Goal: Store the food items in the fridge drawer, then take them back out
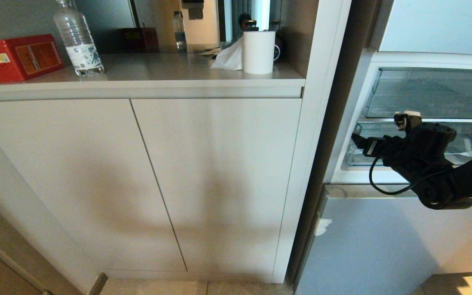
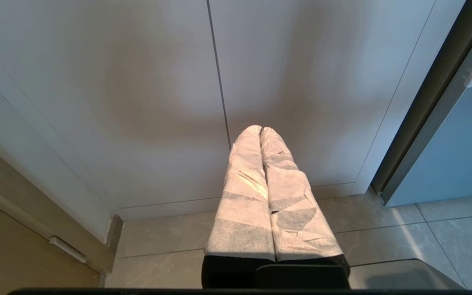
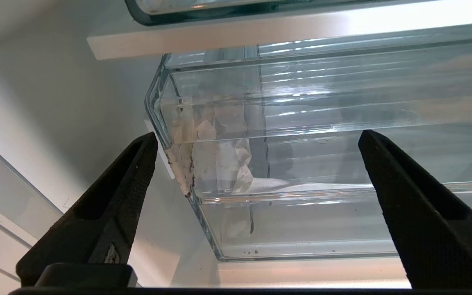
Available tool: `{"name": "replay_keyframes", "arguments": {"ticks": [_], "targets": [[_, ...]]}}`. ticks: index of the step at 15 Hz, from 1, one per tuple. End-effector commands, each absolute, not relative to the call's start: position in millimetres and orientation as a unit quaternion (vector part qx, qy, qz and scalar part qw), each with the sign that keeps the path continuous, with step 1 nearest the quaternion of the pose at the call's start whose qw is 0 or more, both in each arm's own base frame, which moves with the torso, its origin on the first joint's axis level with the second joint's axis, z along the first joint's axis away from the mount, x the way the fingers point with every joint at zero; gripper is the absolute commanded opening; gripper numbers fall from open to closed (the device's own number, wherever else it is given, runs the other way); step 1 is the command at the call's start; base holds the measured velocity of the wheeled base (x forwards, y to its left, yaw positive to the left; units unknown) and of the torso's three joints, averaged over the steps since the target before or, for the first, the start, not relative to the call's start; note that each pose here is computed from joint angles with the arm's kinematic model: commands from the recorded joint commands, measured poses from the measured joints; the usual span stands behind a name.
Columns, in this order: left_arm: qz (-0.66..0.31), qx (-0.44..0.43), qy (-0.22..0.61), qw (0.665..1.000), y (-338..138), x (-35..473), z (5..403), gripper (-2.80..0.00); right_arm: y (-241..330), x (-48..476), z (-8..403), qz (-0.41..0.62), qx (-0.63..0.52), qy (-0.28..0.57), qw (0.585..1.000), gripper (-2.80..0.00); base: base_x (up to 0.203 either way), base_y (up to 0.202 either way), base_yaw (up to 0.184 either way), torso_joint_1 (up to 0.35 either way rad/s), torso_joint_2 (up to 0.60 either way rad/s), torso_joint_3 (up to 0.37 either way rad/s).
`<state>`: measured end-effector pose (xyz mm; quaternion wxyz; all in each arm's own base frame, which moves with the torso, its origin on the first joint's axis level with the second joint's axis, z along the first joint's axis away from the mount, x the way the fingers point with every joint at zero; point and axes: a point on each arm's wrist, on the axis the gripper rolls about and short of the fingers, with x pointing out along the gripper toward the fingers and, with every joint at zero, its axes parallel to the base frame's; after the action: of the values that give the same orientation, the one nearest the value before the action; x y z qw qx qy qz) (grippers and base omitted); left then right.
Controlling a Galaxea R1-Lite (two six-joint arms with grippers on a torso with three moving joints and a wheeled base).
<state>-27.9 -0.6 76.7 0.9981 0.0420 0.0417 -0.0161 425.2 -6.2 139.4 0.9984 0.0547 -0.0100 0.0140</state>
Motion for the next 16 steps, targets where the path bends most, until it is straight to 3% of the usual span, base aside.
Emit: {"name": "replay_keyframes", "arguments": {"ticks": [1, 5, 6, 16], "targets": [[-0.016, 0.042, 0.042, 0.998, -1, -28, 76, -2.8, -5, 425, 138, 0.016, 0.055, -0.009, 0.998, 0.0, 0.0, 0.0, 0.0, 0.0, 0.0, 0.0], [-0.016, 0.042, 0.042, 0.998, -1, -28, 77, -2.8, 9, 424, 143, 0.032, 0.054, -0.013, 0.998, 0.0, 0.0, 0.0, 0.0, 0.0, 0.0, 0.0], [-0.016, 0.042, 0.042, 0.998, -1, -28, 76, -2.8, 12, 425, 143, 0.035, 0.053, -0.013, 0.998, -2.8, 0.0, 0.0, 0.0, 0.0, 0.0, 0.0], [-0.016, 0.042, 0.042, 0.998, -1, -28, 76, -2.8, 21, 429, 148, 0.035, 0.055, -0.013, 0.998, -2.8, 0.0, 0.0, 0.0, 0.0, 0.0, 0.0]]}}
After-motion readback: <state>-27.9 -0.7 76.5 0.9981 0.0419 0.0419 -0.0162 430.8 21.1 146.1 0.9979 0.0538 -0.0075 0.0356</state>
